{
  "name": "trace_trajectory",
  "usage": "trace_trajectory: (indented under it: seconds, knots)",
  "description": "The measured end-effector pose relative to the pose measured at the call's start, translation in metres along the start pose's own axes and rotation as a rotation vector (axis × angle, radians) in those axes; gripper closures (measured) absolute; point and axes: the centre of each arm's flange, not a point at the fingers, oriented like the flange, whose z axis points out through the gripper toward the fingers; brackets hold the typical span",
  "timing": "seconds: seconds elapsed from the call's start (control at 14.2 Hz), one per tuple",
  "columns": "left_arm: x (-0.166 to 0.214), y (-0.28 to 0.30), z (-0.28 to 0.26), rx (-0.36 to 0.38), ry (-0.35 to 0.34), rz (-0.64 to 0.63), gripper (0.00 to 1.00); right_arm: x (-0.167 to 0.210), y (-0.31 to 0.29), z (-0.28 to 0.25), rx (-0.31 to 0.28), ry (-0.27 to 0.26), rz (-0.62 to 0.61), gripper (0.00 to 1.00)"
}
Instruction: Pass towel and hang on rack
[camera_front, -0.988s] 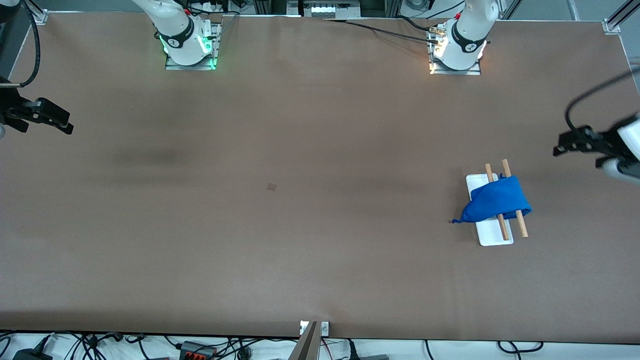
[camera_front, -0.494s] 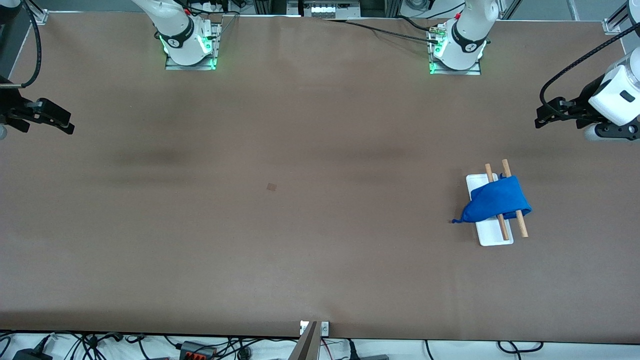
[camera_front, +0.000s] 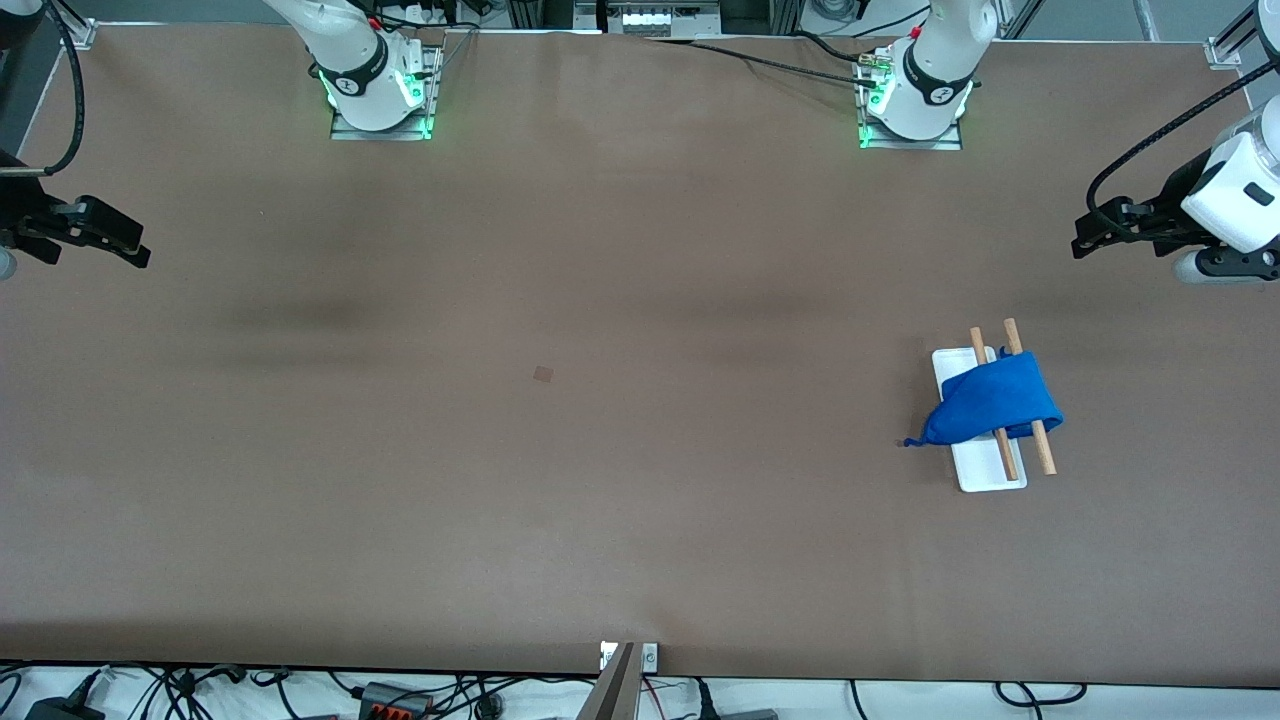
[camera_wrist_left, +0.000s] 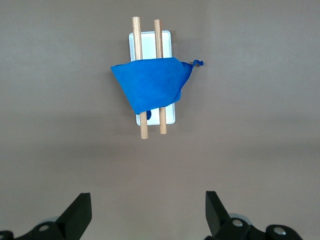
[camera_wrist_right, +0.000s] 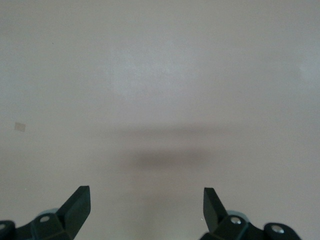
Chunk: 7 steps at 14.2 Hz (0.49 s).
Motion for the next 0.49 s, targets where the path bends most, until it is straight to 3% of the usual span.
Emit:
trace_trajectory:
  seconds: [0.49]
  knots:
    - [-0.0012,0.001,-0.0017,0.001,0.003,0.001,0.0,0.0002,-0.0027,0.0002,0.0,0.0,-0.006,0.0]
